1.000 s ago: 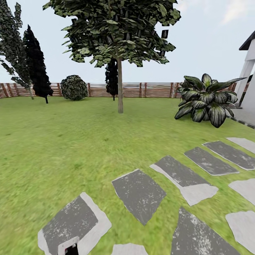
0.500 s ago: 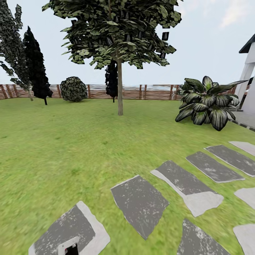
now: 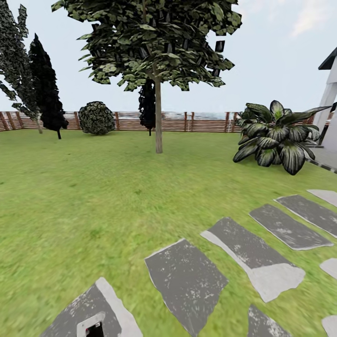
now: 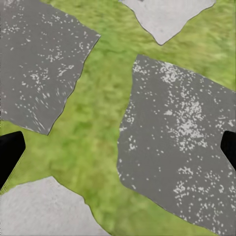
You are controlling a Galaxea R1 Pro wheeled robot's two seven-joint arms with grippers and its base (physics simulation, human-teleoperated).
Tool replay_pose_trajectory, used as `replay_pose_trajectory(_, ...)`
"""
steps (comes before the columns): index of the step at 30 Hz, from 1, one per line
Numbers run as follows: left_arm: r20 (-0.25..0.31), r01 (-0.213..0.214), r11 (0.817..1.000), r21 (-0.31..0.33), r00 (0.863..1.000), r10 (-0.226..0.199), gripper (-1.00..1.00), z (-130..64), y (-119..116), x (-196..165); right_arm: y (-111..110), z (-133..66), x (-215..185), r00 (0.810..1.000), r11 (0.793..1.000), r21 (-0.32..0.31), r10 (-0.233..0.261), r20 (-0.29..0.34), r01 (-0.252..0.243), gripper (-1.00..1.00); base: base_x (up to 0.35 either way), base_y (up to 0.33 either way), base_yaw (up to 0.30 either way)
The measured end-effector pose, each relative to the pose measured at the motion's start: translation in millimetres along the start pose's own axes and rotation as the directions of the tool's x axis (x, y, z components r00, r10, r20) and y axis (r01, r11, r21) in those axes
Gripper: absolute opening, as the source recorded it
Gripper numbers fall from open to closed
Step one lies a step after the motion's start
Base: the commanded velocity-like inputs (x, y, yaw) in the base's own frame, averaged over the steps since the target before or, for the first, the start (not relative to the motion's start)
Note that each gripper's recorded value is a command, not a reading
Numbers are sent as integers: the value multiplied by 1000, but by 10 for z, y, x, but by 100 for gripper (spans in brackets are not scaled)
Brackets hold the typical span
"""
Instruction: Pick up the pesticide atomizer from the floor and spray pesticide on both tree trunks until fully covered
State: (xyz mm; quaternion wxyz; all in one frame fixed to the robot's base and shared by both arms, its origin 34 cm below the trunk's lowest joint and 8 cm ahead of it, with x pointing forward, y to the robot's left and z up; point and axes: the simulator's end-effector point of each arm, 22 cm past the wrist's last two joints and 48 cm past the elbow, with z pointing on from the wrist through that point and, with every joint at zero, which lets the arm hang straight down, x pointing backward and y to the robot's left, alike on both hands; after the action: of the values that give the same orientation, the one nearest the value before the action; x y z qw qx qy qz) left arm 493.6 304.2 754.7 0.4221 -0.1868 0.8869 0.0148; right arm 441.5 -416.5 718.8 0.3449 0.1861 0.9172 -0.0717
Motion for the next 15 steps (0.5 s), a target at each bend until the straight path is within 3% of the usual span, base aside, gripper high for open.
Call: replay_pose_trajectory(15,-1,1,1000,0,1000,-1,-100,6,-1,1,1,5,2,1000,1000,0,0,-1,0,100,334,0,0)
